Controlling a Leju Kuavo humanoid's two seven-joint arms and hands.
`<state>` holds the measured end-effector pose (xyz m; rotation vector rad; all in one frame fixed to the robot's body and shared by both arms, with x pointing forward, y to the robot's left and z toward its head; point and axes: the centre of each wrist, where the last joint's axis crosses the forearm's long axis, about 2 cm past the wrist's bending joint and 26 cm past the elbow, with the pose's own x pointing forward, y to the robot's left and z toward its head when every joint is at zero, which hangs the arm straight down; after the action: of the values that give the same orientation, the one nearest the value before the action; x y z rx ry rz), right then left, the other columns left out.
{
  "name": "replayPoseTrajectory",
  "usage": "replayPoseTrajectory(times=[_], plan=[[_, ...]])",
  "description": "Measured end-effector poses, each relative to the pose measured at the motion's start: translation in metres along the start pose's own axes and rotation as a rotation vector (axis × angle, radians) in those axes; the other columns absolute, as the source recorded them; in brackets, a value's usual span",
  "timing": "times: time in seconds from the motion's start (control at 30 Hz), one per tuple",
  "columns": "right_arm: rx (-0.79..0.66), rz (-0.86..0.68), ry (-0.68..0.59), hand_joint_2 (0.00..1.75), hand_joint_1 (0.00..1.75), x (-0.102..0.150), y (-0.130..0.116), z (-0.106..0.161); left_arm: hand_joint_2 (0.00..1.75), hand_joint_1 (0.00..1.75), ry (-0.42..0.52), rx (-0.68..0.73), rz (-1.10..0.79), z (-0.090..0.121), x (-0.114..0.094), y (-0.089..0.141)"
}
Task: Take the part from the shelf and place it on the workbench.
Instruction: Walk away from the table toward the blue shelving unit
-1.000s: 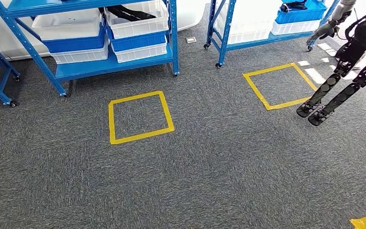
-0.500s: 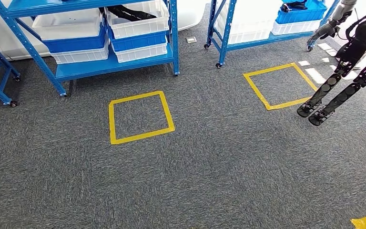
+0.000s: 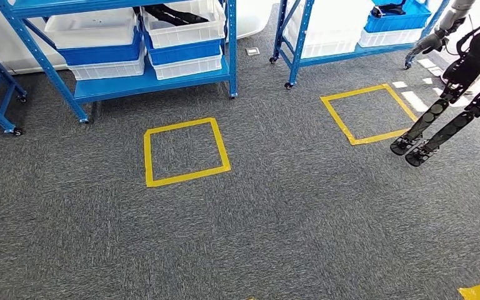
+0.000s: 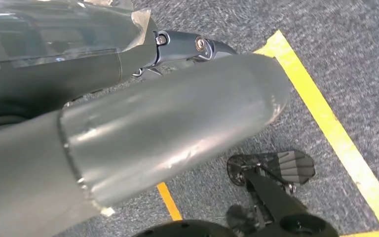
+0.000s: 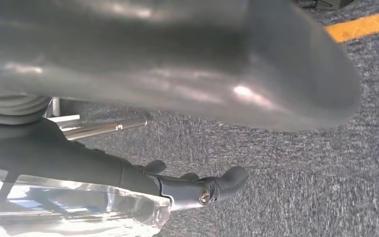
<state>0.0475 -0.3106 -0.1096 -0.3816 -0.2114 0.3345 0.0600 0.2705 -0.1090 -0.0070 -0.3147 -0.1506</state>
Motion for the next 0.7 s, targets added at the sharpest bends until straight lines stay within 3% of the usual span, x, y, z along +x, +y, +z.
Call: replayPoseTrajectory(times=[0.7], plan=[[0.004, 0.019, -0.004, 0.00, 0.00, -0.0008, 0.0017, 0.0006, 0.00, 0.00, 0.008, 0.000, -0.006, 0.0004, -0.0021, -0.0005]])
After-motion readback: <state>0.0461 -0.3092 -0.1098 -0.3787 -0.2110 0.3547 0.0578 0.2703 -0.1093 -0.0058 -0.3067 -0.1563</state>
